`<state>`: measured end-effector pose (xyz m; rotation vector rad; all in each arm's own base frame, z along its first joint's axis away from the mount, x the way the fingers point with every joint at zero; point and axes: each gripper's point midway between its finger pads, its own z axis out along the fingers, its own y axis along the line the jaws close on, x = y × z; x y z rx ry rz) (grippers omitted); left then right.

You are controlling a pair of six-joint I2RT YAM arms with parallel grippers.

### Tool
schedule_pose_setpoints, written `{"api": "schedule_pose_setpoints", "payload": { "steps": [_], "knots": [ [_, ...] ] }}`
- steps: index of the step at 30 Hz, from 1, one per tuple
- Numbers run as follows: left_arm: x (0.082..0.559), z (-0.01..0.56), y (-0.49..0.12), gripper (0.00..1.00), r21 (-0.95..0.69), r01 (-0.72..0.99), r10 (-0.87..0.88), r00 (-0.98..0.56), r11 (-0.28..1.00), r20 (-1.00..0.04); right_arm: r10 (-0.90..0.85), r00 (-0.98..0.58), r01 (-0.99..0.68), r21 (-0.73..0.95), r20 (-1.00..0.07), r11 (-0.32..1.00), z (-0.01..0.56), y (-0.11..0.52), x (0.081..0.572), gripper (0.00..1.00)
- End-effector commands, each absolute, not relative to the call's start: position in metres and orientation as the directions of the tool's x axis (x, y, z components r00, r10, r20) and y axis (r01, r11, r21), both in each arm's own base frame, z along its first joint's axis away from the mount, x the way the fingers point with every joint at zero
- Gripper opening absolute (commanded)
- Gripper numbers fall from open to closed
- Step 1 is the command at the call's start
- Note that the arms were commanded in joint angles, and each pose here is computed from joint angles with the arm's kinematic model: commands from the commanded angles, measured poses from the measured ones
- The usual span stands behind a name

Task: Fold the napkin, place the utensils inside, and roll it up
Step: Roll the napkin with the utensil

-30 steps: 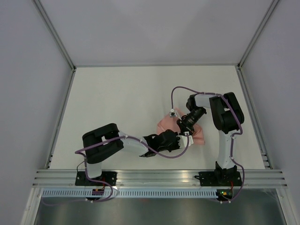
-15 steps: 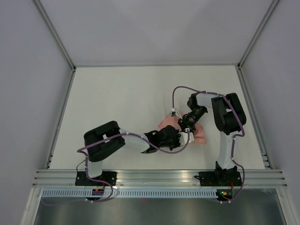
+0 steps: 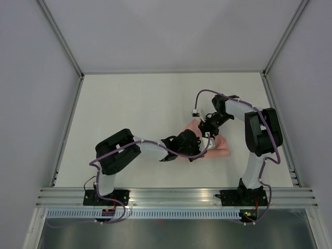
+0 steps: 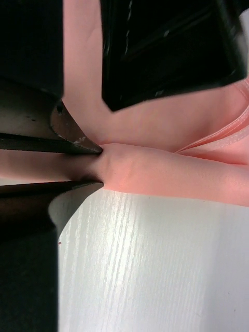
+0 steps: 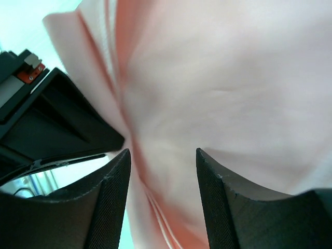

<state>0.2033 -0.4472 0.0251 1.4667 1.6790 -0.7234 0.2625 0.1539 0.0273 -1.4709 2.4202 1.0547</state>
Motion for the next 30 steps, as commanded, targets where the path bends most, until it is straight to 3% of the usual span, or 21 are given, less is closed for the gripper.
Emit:
{"api": "schedule_pose_setpoints", "payload": {
  "steps": [1, 9, 15, 23, 30],
  "knots": [
    [0.165, -0.044, -0.399, 0.02, -0.162, 0.971, 0.719, -0.238, 0.175, -0.653, -0.679, -0.482, -0.875, 0.341, -0.554, 0.343, 0.055, 0.153, 0.311, 0.60],
    [0.179, -0.043, -0.391, 0.02, -0.251, 0.939, 0.728, -0.342, 0.236, -0.594, -0.564, -0.540, -0.824, 0.256, -0.625, 0.506, 0.097, 0.119, 0.352, 0.64],
    [0.178, -0.052, -0.386, 0.02, -0.341, 0.896, 0.755, -0.429, 0.284, -0.497, -0.468, -0.546, -0.809, 0.293, -0.695, 0.509, 0.127, 0.076, 0.342, 0.64],
    [0.176, -0.060, -0.380, 0.02, -0.503, 0.797, 0.743, -0.551, 0.334, -0.379, -0.538, -0.386, -0.846, 0.055, -0.749, 0.530, 0.123, 0.057, 0.295, 0.70],
    [0.176, -0.059, -0.374, 0.02, -0.615, 0.700, 0.730, -0.623, 0.362, -0.280, -0.645, -0.166, -0.909, -0.139, -0.746, 0.394, 0.106, 0.093, 0.256, 0.71]
  ]
}}
